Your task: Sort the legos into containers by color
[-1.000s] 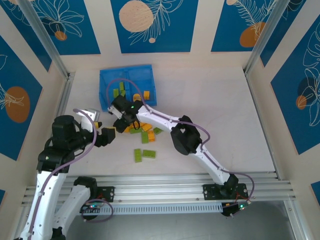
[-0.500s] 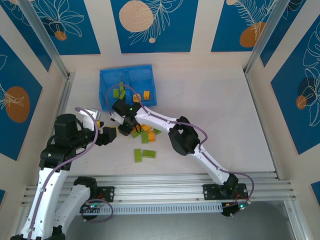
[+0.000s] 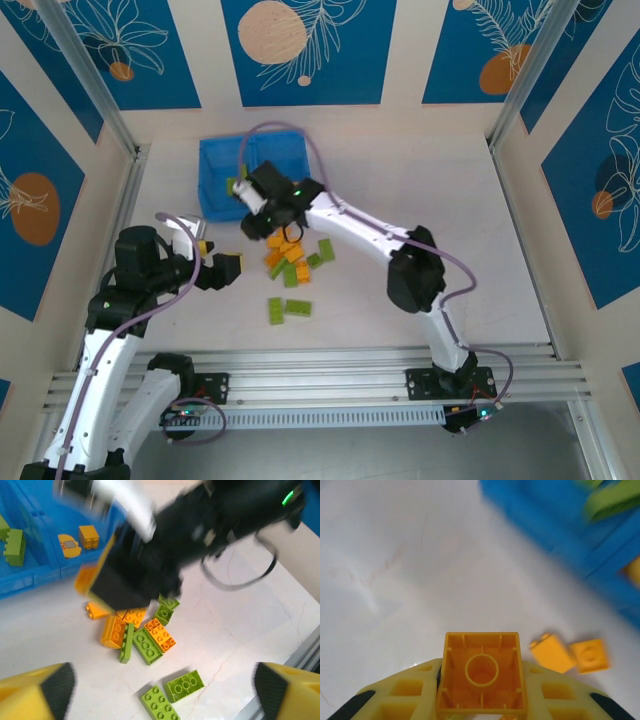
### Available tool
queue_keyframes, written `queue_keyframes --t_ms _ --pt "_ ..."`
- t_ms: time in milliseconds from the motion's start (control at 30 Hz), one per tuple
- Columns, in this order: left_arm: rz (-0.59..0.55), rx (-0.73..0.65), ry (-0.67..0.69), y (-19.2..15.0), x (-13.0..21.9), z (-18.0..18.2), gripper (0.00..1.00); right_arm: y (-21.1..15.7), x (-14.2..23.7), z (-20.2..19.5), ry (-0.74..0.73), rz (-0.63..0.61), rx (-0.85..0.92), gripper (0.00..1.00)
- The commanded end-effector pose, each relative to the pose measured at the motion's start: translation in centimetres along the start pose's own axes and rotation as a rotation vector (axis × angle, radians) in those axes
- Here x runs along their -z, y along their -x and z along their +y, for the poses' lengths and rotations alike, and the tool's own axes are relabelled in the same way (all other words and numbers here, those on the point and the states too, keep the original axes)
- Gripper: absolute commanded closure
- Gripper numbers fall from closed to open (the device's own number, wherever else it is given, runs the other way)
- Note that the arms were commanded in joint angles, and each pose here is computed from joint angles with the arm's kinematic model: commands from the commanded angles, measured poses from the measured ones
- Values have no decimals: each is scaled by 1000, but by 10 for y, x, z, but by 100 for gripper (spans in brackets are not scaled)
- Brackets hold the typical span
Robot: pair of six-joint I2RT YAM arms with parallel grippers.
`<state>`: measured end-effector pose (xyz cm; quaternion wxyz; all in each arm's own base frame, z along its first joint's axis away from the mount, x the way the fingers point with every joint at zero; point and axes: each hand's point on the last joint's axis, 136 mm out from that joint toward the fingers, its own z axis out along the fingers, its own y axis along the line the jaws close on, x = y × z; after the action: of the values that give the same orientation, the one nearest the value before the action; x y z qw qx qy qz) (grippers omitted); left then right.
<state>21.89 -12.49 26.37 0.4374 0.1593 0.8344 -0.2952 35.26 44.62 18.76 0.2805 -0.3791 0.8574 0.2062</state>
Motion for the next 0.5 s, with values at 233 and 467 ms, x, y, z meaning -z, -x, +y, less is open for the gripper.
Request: queue_keyframes --t_ms 233,467 --pt "-5 30 -29 1 2 -7 0 58 -16 -134 -390 -164 -145 71" --pt "35 100 18 -8 -3 4 0 52 -71 -172 -276 -157 -238 64"
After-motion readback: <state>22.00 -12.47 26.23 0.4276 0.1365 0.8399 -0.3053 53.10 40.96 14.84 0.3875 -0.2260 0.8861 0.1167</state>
